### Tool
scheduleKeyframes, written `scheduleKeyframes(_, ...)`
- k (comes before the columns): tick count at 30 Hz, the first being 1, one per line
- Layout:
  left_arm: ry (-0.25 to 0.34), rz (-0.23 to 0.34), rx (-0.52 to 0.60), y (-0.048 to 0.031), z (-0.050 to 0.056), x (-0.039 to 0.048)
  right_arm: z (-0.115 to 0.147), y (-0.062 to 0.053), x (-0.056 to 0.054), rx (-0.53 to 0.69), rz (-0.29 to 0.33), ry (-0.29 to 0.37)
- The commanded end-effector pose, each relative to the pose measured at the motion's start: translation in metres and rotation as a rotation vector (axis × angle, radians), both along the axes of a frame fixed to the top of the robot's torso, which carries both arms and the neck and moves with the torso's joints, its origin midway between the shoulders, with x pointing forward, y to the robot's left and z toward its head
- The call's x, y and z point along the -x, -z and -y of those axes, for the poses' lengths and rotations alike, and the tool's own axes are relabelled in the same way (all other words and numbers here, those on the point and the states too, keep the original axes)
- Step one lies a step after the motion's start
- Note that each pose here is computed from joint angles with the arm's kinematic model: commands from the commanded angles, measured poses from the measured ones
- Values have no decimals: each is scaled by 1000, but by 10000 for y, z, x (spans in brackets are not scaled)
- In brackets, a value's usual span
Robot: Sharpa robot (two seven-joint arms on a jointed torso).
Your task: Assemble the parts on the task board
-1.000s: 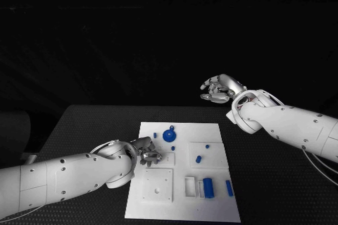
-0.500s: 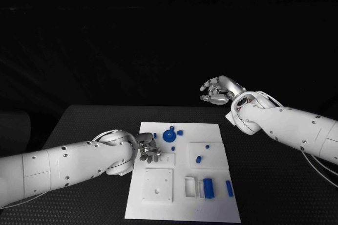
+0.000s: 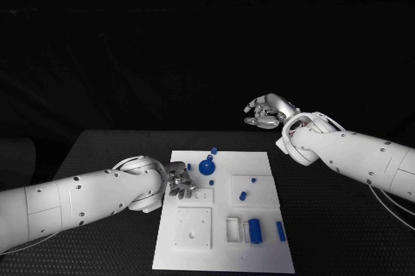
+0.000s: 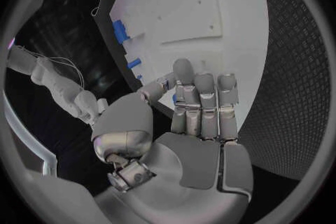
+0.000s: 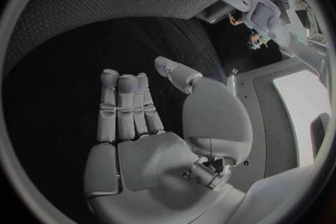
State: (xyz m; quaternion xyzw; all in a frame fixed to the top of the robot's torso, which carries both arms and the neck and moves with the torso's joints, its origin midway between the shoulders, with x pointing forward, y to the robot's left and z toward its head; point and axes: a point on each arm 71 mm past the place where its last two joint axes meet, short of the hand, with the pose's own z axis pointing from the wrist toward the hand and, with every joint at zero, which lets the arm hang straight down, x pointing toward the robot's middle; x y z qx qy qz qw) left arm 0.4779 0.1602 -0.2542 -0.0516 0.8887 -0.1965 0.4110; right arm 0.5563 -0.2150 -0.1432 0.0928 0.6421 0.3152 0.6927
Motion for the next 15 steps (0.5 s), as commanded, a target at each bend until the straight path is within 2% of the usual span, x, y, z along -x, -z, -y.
scheduleKeyframes(1, -2, -16, 24, -8, 12, 13, -14, 10, 3, 7, -12, -18)
scheduleKeyframes(13, -23, -12, 66, -29, -19, 42, -53, 106, -20, 41, -56, -35)
scheduleKeyframes(15, -31, -7, 83, -57, -28, 37, -80, 146, -34, 72, -70, -56)
